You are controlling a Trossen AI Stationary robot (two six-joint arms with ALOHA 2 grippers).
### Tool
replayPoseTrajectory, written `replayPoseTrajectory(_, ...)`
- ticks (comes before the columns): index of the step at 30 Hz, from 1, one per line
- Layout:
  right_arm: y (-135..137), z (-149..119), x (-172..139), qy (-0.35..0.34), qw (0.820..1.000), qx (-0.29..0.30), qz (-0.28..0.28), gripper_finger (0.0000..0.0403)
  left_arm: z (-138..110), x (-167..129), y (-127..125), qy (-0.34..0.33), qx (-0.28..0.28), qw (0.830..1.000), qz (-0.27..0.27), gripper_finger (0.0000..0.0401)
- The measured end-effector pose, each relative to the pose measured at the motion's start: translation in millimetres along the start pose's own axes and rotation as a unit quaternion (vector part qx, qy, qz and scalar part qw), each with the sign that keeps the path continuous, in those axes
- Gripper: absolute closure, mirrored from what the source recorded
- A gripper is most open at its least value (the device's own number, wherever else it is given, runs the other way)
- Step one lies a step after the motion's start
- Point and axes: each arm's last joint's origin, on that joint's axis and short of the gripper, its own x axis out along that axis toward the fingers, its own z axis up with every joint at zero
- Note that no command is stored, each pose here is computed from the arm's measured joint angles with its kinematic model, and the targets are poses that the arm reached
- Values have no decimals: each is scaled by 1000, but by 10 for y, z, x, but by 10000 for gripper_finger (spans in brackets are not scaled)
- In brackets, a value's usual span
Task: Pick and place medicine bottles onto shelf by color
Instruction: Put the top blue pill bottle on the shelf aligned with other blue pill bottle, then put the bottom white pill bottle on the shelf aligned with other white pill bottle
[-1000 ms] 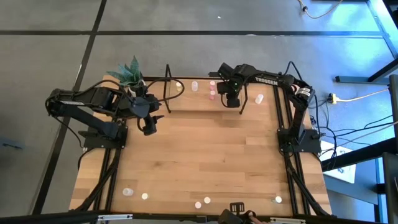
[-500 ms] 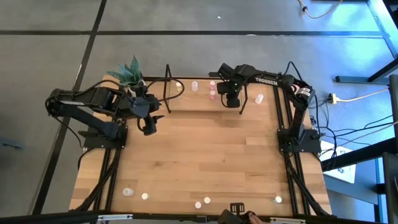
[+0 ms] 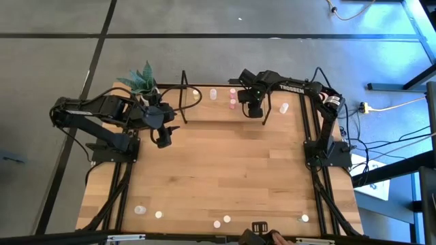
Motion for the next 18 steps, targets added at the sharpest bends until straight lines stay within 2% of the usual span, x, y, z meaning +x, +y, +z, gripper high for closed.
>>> replayPoseTrajectory(9, -1, 1, -1, -1, 1000, 0, 0, 214, 0, -1, 1, 0, 0, 1000, 0, 175)
replayPoseTrajectory(18, -10, 13, -2, -6, 1000, 0, -5, 207, 0, 0, 0, 0, 0, 1000, 0, 175)
